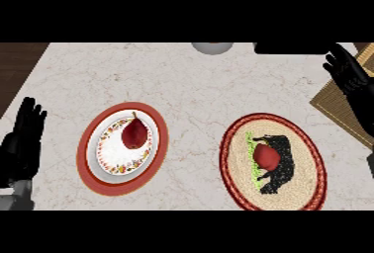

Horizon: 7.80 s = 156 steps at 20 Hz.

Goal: Pick the bell pepper from the placemat and place it in the basket

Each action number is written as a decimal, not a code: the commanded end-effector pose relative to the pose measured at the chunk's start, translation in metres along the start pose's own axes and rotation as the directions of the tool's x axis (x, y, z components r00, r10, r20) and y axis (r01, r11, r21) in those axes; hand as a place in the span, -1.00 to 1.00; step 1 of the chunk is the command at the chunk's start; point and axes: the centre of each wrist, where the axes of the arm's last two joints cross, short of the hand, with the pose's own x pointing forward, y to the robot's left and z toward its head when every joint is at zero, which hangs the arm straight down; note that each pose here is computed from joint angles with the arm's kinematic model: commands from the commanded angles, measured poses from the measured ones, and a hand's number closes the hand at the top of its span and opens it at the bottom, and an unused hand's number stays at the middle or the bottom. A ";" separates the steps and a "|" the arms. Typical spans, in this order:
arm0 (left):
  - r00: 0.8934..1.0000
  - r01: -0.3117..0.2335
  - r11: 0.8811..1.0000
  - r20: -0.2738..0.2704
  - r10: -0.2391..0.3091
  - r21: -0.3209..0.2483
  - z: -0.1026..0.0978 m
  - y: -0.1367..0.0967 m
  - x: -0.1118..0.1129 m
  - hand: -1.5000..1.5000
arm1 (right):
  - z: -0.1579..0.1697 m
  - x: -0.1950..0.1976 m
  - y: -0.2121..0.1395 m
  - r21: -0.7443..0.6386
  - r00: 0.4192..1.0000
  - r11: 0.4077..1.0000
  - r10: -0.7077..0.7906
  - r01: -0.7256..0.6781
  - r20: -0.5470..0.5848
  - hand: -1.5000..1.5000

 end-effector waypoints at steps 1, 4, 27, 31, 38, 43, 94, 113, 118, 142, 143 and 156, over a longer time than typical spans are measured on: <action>0.997 0.038 0.998 0.062 -0.036 -0.042 0.003 0.007 0.008 0.00 | 0.005 0.003 0.010 -0.032 1.000 0.999 0.001 -0.001 0.006 1.00; 0.984 0.125 0.956 0.157 -0.085 -0.264 -0.010 -0.022 0.037 0.00 | 0.012 -0.012 0.022 -0.209 0.996 0.974 0.082 -0.084 -0.019 1.00; 0.984 0.152 0.863 0.160 -0.084 -0.482 -0.001 -0.058 0.048 0.00 | 0.011 -0.014 0.173 -0.169 0.457 0.429 0.773 -0.887 -0.439 -1.00; 0.985 0.144 0.859 0.156 -0.076 -0.491 0.002 -0.063 0.045 0.00 | 0.014 0.026 0.209 0.063 0.386 0.474 0.780 -0.878 -0.492 -1.00; 0.979 0.167 0.854 0.183 -0.086 -0.494 0.003 -0.065 0.051 0.00 | 0.040 0.110 0.219 0.199 0.347 0.513 0.772 -0.835 -0.533 -1.00; 0.981 0.162 0.862 0.174 -0.088 -0.481 0.005 -0.067 0.040 0.00 | 0.069 0.132 0.194 0.186 0.345 0.511 0.765 -0.839 -0.544 -1.00; 0.981 0.139 0.842 0.187 -0.046 -0.522 -0.006 -0.086 0.056 0.00 | 0.046 0.012 0.203 0.122 0.359 0.506 0.742 -0.854 -0.566 -1.00; 0.983 0.142 0.852 0.174 -0.062 -0.503 -0.004 -0.064 0.070 0.00 | 0.032 -0.041 0.190 0.203 0.307 0.526 0.722 -0.826 -0.620 -1.00; 0.980 0.140 0.857 0.196 -0.047 -0.497 -0.003 -0.061 0.033 0.00 | 0.047 -0.052 0.194 0.252 0.313 0.551 0.730 -0.796 -0.608 -1.00; 0.976 0.164 0.847 0.208 -0.064 -0.505 -0.008 -0.082 0.065 0.00 | -0.030 -0.050 0.204 0.184 0.396 0.604 0.693 -0.776 -0.602 1.00; 0.978 0.164 0.845 0.197 -0.072 -0.509 -0.004 -0.075 0.057 0.00 | -0.033 -0.040 0.210 0.159 0.416 0.615 0.679 -0.772 -0.605 1.00; 0.983 0.139 0.850 0.177 -0.055 -0.509 -0.002 -0.067 0.047 0.00 | -0.036 0.076 0.213 -0.471 0.892 0.761 0.334 -0.445 -0.304 1.00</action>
